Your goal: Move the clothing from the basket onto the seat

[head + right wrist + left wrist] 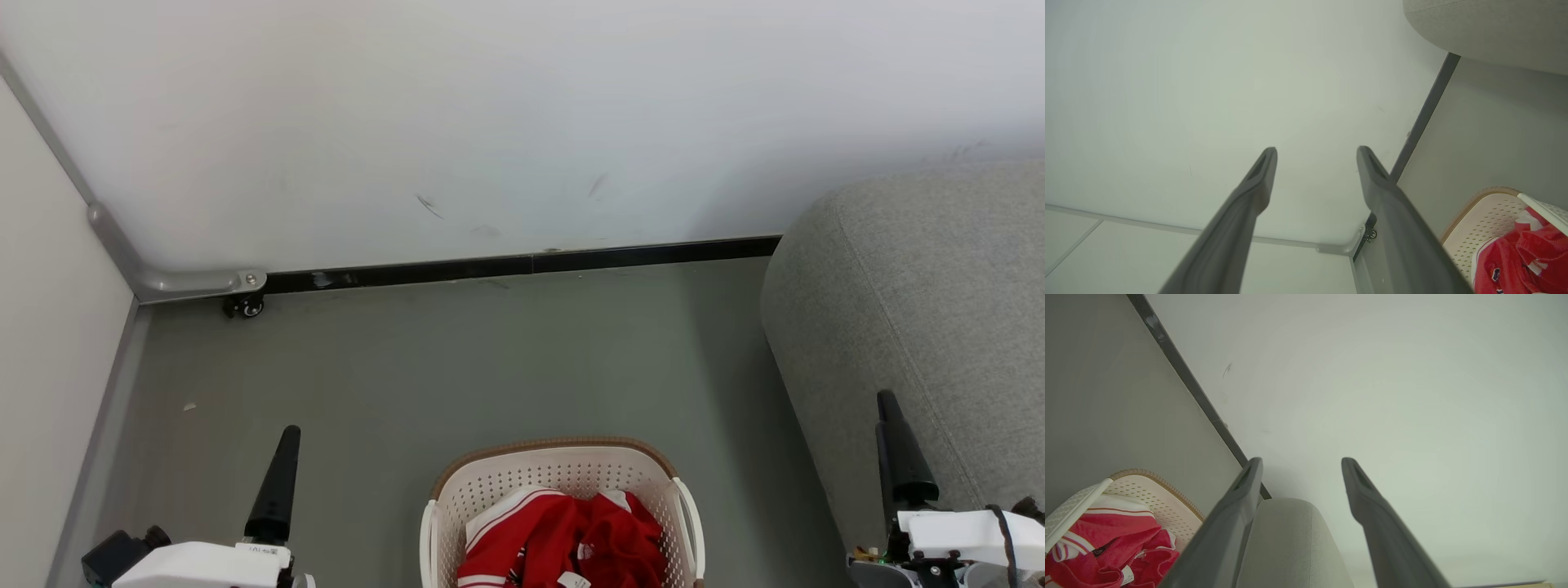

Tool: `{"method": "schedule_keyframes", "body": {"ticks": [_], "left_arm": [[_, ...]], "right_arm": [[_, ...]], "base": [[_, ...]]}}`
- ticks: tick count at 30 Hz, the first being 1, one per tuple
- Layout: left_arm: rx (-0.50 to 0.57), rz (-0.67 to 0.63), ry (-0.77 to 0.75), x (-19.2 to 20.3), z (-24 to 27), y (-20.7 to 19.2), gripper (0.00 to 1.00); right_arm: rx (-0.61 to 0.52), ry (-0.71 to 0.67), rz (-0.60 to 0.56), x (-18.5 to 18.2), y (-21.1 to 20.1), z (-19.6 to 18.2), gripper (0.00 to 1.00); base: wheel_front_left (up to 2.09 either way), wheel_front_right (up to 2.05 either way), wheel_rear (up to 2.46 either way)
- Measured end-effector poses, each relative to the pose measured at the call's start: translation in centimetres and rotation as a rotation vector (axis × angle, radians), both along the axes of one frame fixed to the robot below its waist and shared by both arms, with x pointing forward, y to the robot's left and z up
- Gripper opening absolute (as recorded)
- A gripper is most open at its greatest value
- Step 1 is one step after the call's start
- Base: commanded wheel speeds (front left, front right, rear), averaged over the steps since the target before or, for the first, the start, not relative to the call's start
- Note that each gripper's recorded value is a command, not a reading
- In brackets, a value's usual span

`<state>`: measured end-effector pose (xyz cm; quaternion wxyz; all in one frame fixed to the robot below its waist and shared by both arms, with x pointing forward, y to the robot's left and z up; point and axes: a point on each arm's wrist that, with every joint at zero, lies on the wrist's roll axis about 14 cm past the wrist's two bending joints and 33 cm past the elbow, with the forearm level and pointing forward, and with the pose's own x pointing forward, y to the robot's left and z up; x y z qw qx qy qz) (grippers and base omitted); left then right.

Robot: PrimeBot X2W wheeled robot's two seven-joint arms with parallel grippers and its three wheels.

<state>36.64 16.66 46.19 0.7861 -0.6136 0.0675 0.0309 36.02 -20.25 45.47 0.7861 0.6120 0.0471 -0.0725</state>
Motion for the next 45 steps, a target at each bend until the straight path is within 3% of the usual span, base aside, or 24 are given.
{"method": "schedule_keyframes", "body": {"ticks": [35,45], "left_arm": [[0.783,-0.112,-0.133,0.0,3.3,-2.3,1.00],[0.959,-0.113,-0.154,-0.1,3.5,-2.6,1.00]], "right_arm": [[-0.679,-0.037,0.130,-0.3,1.0,1.4,1.00],[-0.830,-0.044,0.170,-0.3,1.6,1.5,1.00]], "base": [[0.00,0.00,0.00],[0.00,0.00,0.00]]}}
